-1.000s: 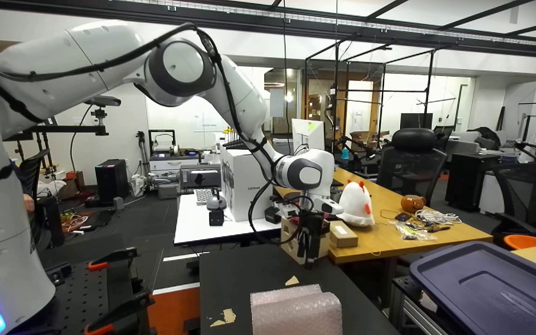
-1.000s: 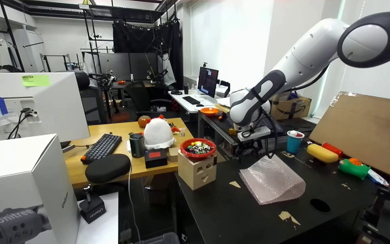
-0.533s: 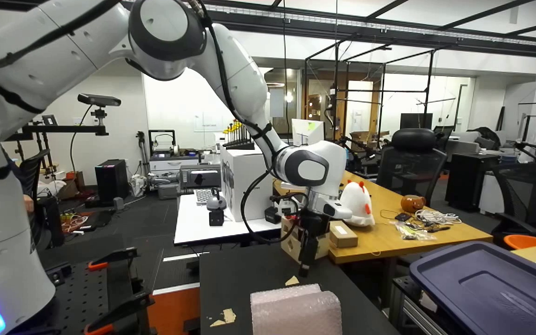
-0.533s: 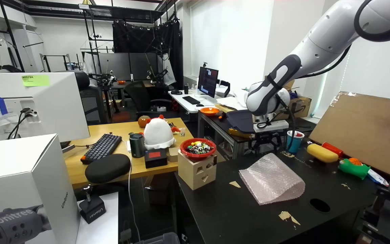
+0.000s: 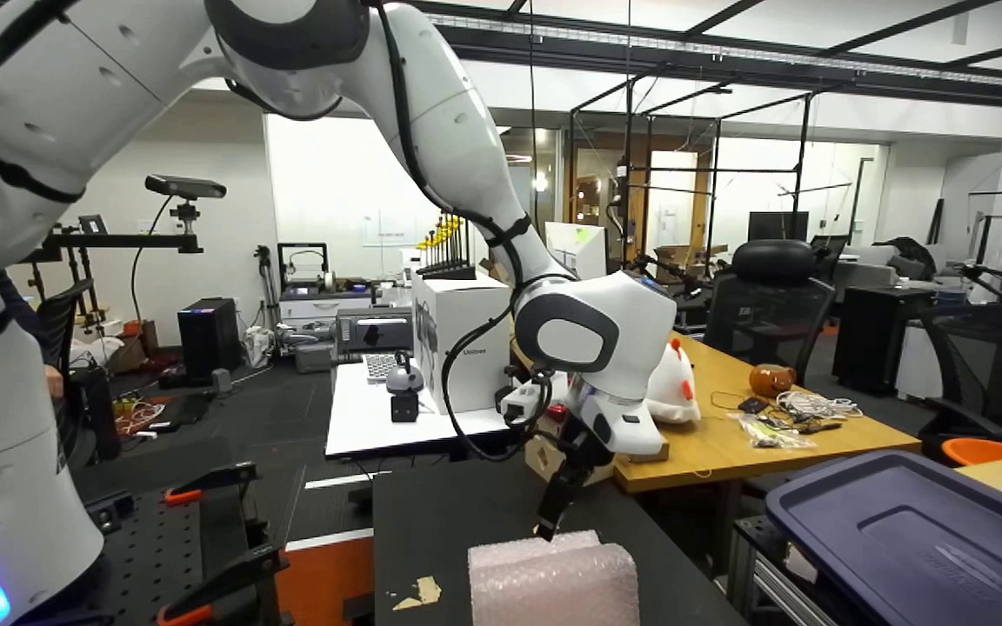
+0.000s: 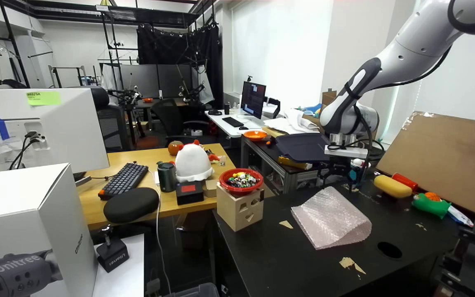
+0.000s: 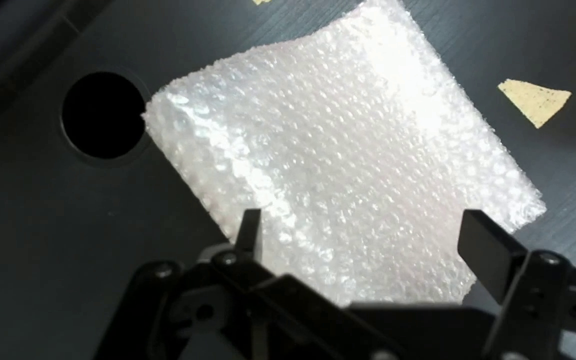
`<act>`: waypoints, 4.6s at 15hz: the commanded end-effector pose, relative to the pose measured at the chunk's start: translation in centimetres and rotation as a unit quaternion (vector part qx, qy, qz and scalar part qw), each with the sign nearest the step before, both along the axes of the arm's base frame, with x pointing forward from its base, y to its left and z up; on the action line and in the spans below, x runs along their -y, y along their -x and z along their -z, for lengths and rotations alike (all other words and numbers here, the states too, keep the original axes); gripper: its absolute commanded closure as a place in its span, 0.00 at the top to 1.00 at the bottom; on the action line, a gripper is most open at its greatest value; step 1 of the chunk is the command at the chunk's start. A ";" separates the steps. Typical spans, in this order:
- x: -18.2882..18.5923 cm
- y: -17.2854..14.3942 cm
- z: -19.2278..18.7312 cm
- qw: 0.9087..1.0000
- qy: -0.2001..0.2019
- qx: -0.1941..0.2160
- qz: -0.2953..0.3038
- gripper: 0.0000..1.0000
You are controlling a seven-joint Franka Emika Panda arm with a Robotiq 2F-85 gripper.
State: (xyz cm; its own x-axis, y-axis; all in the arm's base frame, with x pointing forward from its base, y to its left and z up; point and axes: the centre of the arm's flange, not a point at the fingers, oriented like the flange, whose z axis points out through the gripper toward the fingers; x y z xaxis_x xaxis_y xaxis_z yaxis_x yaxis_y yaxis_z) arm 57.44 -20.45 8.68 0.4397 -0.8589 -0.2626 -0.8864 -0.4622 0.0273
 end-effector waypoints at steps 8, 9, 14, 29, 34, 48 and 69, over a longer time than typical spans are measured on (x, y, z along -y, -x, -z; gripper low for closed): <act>-3.3 3.7 -5.2 0.961 -0.058 0.047 0.268 1.00; -3.6 3.9 -4.8 0.953 -0.053 0.050 0.293 1.00; -3.8 5.2 -2.2 0.913 0.011 0.048 0.406 1.00; -1.7 5.9 -1.2 0.891 0.131 -0.004 0.435 1.00; -1.3 5.7 -0.4 0.895 0.139 -0.014 0.425 1.00; -0.8 3.9 2.7 0.894 0.159 -0.002 0.419 1.00; -4.7 2.5 12.4 0.898 0.219 -0.010 0.383 1.00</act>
State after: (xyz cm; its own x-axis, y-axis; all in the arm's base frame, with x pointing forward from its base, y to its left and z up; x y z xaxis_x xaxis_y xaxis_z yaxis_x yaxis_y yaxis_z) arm 54.73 -15.60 -2.77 -0.2868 -0.9381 0.1943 -0.9454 0.3099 0.1009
